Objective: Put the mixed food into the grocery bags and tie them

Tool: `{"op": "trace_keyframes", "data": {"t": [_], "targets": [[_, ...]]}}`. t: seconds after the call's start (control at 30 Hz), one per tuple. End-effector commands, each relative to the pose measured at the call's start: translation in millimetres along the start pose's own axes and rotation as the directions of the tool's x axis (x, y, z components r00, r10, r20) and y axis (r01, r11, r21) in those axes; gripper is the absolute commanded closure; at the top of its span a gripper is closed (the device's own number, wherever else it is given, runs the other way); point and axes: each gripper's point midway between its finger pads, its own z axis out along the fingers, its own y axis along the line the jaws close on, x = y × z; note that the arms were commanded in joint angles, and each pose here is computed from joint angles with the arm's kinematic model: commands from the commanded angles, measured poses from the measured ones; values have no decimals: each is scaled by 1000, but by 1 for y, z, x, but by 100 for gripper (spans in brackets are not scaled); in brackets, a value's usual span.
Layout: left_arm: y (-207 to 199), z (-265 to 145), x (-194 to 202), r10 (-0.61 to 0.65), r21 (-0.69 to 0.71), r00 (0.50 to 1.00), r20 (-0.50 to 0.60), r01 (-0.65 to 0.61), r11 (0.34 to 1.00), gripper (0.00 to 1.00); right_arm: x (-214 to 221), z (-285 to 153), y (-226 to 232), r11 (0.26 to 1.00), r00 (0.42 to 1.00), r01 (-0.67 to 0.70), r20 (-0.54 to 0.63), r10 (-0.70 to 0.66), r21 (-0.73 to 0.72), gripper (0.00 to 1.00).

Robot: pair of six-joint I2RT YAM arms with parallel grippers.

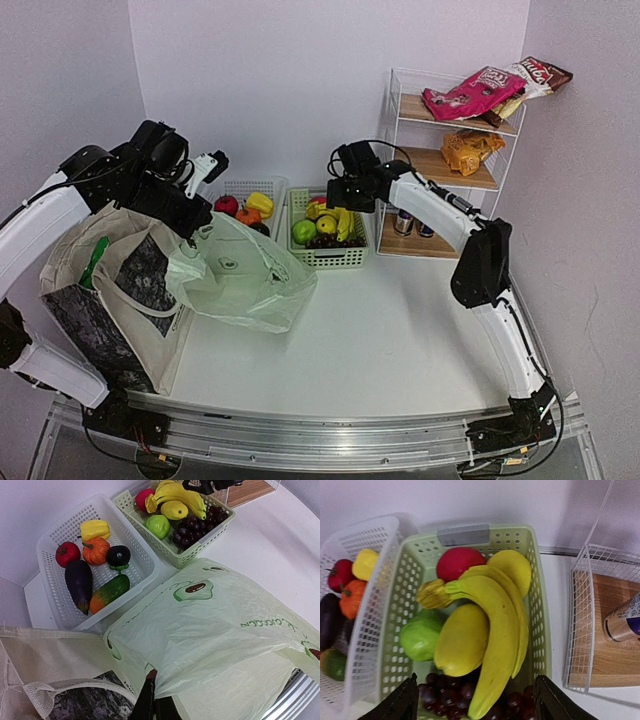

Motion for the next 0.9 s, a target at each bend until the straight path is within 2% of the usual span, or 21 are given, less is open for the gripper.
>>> {"op": "trace_keyframes", "data": {"t": [0.0, 0.2, 0.3, 0.7, 0.73, 0.77, 0.87], "targets": [[4, -10, -16, -1, -5, 998, 63, 1, 1000, 100, -28, 6, -12, 991, 988, 73, 130, -87, 109, 24], [0, -6, -14, -2, 16, 998, 65, 1, 1000, 100, -7, 42, -20, 988, 988, 97, 106, -110, 122, 27], [-1, -6, -14, -1, 21, 998, 64, -1, 1000, 100, -2, 58, -25, 989, 989, 84, 110, -98, 122, 31], [-2, -9, -17, -7, 29, 997, 76, 4, 1000, 100, 18, 86, -44, 978, 990, 84, 93, -103, 191, 33], [-2, -9, -18, -8, 30, 997, 78, 6, 1000, 100, 19, 86, -45, 977, 990, 87, 88, -106, 195, 38], [-3, -9, -19, -10, 32, 997, 81, 8, 999, 100, 21, 87, -45, 976, 991, 90, 84, -108, 197, 49], [-2, -10, -21, -12, 32, 996, 85, 9, 999, 100, 18, 82, -48, 976, 992, 66, 90, -86, 206, 89]]}}
